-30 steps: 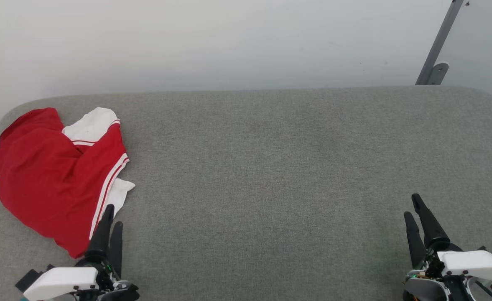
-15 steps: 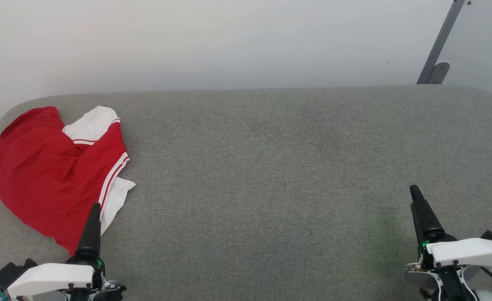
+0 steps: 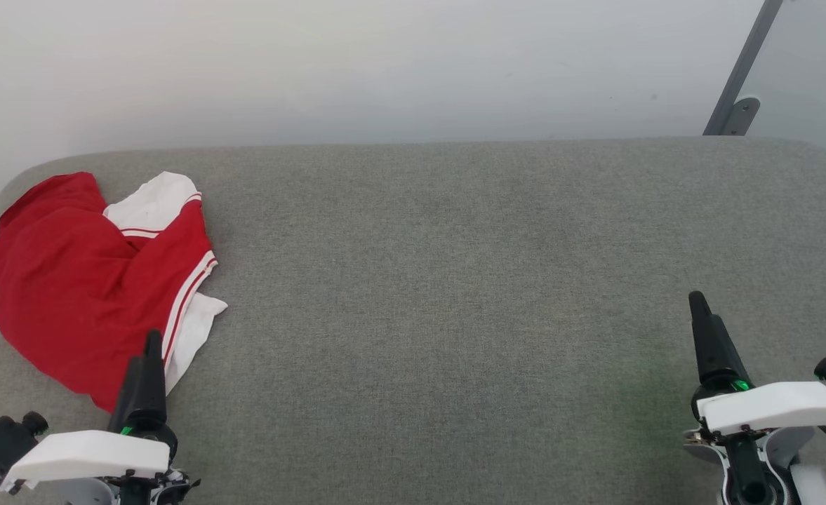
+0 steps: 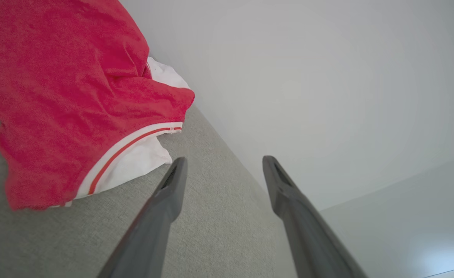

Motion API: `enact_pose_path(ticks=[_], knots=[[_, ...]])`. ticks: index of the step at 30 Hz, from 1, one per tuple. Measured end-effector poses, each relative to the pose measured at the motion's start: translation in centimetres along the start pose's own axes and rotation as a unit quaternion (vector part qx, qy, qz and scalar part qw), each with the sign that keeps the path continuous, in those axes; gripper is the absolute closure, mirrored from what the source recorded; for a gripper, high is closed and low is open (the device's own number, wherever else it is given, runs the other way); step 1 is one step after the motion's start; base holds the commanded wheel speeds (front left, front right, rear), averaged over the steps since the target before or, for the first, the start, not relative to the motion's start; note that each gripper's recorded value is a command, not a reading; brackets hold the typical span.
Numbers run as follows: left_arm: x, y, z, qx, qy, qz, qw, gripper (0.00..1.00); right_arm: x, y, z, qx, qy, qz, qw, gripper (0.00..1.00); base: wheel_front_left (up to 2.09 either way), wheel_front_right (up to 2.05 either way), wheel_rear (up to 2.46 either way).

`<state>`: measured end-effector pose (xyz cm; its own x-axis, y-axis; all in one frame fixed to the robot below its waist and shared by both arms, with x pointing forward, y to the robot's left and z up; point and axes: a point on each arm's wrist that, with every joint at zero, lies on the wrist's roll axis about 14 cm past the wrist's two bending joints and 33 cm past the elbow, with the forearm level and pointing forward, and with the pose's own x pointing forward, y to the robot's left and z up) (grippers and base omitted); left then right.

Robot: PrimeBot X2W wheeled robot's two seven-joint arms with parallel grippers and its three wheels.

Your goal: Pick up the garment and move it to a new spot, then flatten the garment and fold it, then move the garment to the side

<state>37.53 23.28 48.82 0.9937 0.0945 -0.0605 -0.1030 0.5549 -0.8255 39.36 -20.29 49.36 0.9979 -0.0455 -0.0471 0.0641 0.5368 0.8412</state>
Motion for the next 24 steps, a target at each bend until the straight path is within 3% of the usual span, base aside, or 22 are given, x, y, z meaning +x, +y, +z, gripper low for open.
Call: enact_pose_path(ticks=[12, 24], knots=[[-0.2, -0.1, 0.6, 0.118, -0.007, -0.009, 0.993, 0.00, 0.3, 1.3, -0.7, -0.129, 0.004, 0.024, 0.991, 0.00, 0.00, 0.00, 0.00], [-0.2, -0.2, 0.8, 0.213, -0.013, -0.016, 0.977, 0.00, 0.6, 1.8, 0.0, -0.271, -0.010, 0.038, 0.962, 0.00, 0.00, 0.00, 0.00]])
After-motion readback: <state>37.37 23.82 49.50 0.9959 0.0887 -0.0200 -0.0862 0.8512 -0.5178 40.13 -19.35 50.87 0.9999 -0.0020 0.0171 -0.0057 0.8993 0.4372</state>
